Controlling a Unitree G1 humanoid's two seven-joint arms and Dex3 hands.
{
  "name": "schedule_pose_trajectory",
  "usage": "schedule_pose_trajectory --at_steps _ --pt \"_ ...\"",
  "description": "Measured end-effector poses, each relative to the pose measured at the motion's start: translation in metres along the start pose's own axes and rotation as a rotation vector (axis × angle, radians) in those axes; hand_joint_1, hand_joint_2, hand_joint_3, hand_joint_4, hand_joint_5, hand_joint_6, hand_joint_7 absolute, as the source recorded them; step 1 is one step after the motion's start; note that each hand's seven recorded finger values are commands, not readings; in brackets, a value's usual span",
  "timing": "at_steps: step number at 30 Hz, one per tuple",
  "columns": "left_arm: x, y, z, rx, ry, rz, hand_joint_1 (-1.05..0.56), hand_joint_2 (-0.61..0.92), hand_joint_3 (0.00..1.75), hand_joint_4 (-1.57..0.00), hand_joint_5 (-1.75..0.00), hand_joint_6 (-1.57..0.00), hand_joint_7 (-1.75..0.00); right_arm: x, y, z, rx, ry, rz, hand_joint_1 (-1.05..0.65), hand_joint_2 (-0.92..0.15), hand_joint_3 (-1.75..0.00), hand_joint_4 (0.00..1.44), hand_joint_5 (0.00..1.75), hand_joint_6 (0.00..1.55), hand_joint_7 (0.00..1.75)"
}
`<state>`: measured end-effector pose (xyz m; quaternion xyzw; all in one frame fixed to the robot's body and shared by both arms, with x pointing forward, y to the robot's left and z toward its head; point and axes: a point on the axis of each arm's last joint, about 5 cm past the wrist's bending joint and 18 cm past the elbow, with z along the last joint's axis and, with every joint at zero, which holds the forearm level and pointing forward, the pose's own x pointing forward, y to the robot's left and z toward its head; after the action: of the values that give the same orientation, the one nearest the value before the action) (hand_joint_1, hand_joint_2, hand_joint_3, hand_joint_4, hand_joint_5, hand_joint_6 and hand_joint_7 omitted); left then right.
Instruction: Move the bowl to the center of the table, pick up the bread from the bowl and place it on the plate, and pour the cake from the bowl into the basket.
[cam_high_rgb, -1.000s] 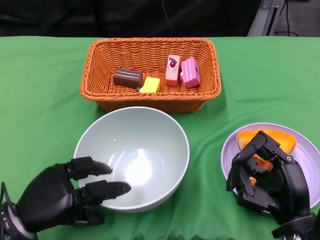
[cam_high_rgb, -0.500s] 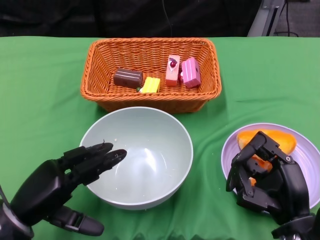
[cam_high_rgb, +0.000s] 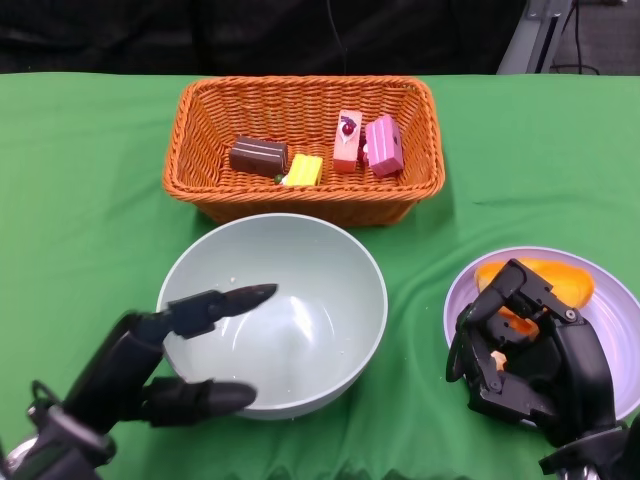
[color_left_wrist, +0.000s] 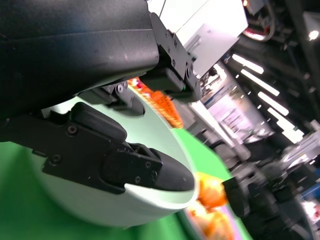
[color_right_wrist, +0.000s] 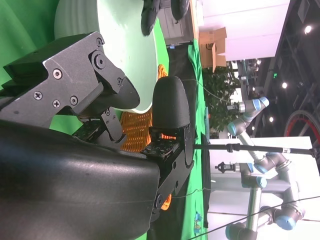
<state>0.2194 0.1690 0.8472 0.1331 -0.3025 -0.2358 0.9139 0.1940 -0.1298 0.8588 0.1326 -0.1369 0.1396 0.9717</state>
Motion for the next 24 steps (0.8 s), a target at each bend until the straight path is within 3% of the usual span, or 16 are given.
schedule_pose_trajectory --at_steps 2,3,7,8,9,11,13,15,17,21,24 --pt "0.007 -0.003 0.002 -0.065 -0.012 0.032 -0.32 0.92 0.22 -1.02 -0.21 -0.92 -0.1 0.001 0.002 0.003 -0.012 -0.009 0.017 -0.08 -0.54 -1.18 0.78 1.75 0.55 1.63" --pt "0.009 -0.004 0.004 -0.103 -0.017 0.046 -0.24 0.92 0.26 -1.04 -0.32 -1.0 -0.12 0.0 0.003 0.005 -0.017 -0.013 0.025 -0.08 -0.53 -1.19 0.77 1.75 0.55 1.63" --pt "0.012 -0.002 0.011 -0.279 -0.037 0.15 -0.05 0.92 0.42 -0.82 -1.05 -1.15 -0.2 -0.002 0.006 0.019 -0.091 -0.033 0.13 -0.07 -0.48 -1.19 0.76 1.75 0.58 1.58" --pt "0.013 -0.001 0.013 -0.31 -0.035 0.153 -0.03 0.92 0.43 -0.79 -1.17 -1.12 -0.31 -0.001 0.007 0.021 -0.094 -0.035 0.154 -0.07 -0.47 -1.18 0.76 1.74 0.59 1.57" --pt "0.013 -0.001 0.015 -0.339 -0.032 0.144 -0.03 0.92 0.42 -0.77 -1.29 -1.0 -0.61 0.0 0.008 0.023 -0.095 -0.036 0.179 -0.08 -0.45 -1.18 0.77 1.73 0.6 1.54" --pt "0.015 -0.002 0.019 -0.385 -0.035 0.118 -0.03 0.92 0.42 -0.75 -1.43 -0.87 -0.93 0.001 0.01 0.026 -0.099 -0.042 0.228 -0.09 -0.43 -1.17 0.78 1.69 0.65 1.47" --pt "0.017 -0.004 0.023 -0.421 -0.039 0.085 -0.03 0.92 0.43 -0.77 -1.51 -0.83 -1.08 0.002 0.014 0.028 -0.098 -0.051 0.268 -0.09 -0.42 -1.18 0.8 1.66 0.69 1.42" --pt "0.021 -0.005 0.028 -0.441 -0.04 0.037 -0.05 0.79 0.62 -0.79 -1.55 -0.82 -1.16 0.002 0.016 0.03 -0.095 -0.059 0.296 -0.12 -0.41 -1.18 0.8 1.66 0.7 1.4" --pt "0.023 -0.005 0.031 -0.461 -0.036 -0.004 -0.08 0.74 0.67 -0.81 -1.55 -0.82 -1.17 0.002 0.018 0.032 -0.097 -0.069 0.32 -0.13 -0.41 -1.18 0.79 1.65 0.7 1.39" --pt "0.026 -0.006 0.036 -0.496 -0.041 -0.076 -0.11 0.72 0.66 -0.81 -1.55 -0.82 -1.17 0.002 0.022 0.037 -0.092 -0.079 0.351 -0.16 -0.41 -1.14 0.8 1.64 0.73 1.36" --pt "0.024 -0.005 0.04 -0.508 -0.036 -0.112 -0.13 0.74 0.55 -0.81 -1.54 -0.86 -1.08 0.001 0.024 0.04 -0.088 -0.078 0.368 -0.19 -0.44 -1.12 0.79 1.65 0.74 1.33"
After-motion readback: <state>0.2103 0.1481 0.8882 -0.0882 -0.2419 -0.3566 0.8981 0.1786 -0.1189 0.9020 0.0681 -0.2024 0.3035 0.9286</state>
